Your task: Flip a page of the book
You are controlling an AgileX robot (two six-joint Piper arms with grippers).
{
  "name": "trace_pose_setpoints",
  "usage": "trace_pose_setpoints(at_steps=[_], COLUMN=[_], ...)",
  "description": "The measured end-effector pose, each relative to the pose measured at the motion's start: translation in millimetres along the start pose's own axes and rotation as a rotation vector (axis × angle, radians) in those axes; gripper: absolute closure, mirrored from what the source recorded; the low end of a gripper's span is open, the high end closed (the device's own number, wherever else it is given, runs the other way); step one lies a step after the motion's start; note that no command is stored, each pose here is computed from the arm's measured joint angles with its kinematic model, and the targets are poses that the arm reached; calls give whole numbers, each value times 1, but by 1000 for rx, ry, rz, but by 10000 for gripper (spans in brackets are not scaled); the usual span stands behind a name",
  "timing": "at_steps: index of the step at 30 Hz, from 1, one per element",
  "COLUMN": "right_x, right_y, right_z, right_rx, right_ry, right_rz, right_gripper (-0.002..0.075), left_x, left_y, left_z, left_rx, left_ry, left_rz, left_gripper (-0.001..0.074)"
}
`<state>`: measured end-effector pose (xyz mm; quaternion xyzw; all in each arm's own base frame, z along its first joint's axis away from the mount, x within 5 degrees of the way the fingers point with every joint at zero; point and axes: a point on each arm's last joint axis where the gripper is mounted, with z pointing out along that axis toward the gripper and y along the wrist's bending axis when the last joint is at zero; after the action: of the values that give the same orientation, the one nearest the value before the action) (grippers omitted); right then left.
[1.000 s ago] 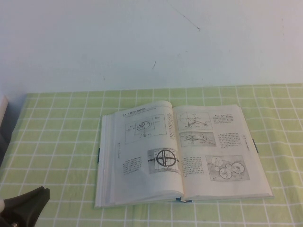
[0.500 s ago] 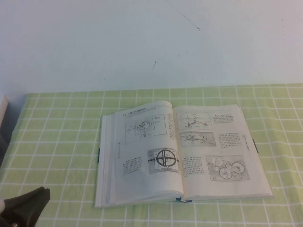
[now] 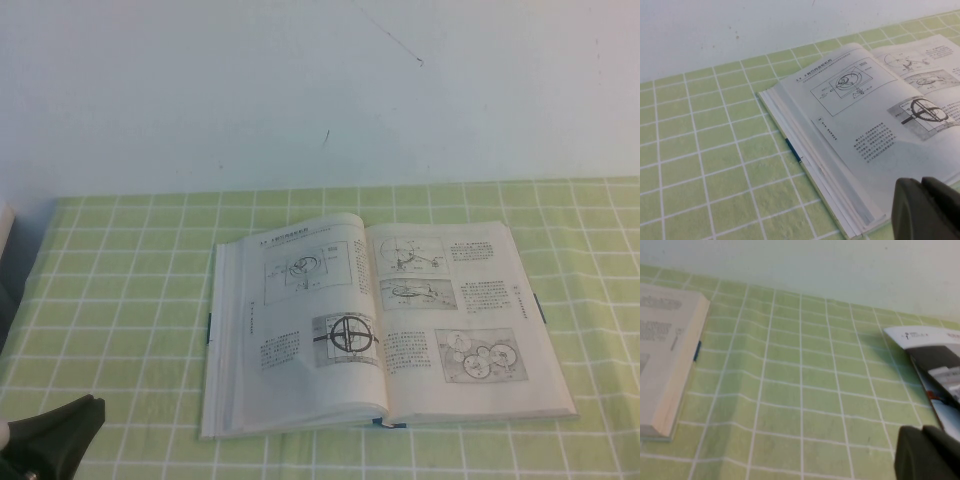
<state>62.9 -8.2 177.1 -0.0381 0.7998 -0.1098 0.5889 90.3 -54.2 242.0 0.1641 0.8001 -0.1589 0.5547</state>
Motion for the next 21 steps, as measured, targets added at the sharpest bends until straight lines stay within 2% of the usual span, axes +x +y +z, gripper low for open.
trace_pose_setpoints(at_steps=[7, 16, 21], right_x=[12, 12, 12], right_y=[1, 5, 5], right_z=[-5, -5, -5], right_rx=[10, -64, -65], right_ry=[88, 77, 77], right_rz=[-20, -28, -28], right_gripper=[728, 728, 728], left_x=[0, 0, 0], left_y=[0, 0, 0], left_z=[0, 0, 0], left_rx=[0, 0, 0], left_ry=[0, 0, 0], left_rz=[0, 0, 0], left_gripper=[739, 739, 739])
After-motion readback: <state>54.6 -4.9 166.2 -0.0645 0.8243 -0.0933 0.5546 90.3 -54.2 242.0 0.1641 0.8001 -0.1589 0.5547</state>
